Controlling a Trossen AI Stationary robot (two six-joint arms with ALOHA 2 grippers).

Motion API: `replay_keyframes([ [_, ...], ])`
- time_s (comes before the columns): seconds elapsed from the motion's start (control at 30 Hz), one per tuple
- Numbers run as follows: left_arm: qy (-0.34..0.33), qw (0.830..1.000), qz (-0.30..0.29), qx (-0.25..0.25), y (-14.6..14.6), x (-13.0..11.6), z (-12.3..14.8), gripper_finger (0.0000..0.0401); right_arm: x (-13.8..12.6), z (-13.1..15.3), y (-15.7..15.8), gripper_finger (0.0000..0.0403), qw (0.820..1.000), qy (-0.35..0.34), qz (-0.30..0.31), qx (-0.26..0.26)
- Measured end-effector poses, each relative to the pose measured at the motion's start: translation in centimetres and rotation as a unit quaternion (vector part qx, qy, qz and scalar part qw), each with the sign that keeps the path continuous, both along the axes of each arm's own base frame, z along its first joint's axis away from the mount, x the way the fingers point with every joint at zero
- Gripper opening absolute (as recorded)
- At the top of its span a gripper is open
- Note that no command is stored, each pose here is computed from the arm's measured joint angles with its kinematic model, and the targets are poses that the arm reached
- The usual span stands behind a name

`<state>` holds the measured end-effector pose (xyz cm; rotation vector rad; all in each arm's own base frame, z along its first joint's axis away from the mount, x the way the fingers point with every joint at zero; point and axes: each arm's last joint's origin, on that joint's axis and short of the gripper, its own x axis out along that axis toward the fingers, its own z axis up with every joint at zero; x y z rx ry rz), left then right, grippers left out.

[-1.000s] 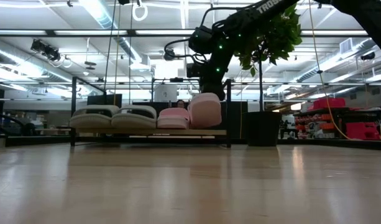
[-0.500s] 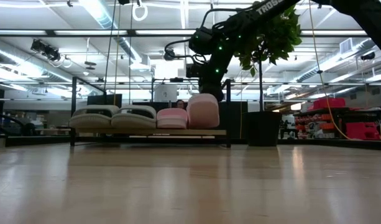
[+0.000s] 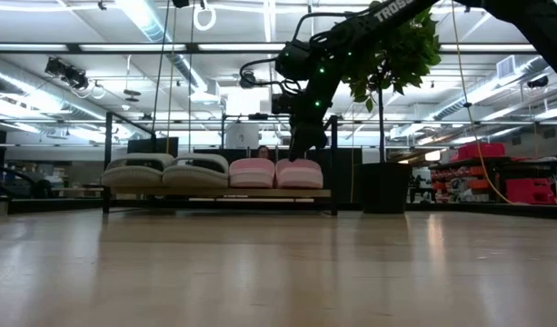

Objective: Pick and place slides into the shelf
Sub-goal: Put the pink slide on the shelf, then return to Home Position

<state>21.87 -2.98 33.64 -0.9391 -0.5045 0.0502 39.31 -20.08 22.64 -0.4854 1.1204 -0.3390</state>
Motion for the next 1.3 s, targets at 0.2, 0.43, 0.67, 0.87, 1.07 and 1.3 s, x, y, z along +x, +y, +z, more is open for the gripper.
replay_keyframes([
  [0.2, 0.041, 0.999, 0.001, 0.01, -0.1, 0.3, -0.7, 0.0188, 0.6, 1.2, 1.0, 0.0138, 1.0, 0.012, -0.005, -0.026],
  [0.43, 0.097, 0.995, 0.01, 0.028, -0.1, 0.6, -1.7, 0.0186, 0.6, 4.6, 3.9, 0.0132, 0.999, -0.01, -0.037, -0.015],
  [0.67, 0.122, 0.991, 0.023, 0.057, 0.1, 0.7, -2.0, 0.0183, -0.3, 7.9, 9.2, 0.0096, 0.996, -0.059, -0.056, 0.027],
  [0.87, 0.149, 0.985, 0.034, 0.075, 0.7, 0.9, -2.4, 0.0184, -1.6, 9.8, 14.0, 0.0012, 0.994, -0.064, -0.052, 0.068],
  [1.07, 0.207, 0.967, 0.056, 0.135, 1.0, 1.0, -3.3, 0.0183, -3.4, 11.0, 17.5, 0.0007, 0.987, -0.072, -0.086, 0.114],
  [1.3, 0.225, 0.952, 0.074, 0.194, 1.0, 1.0, -3.3, 0.0181, -7.0, 10.5, 20.1, 0.0003, 0.975, -0.088, -0.137, 0.149],
])
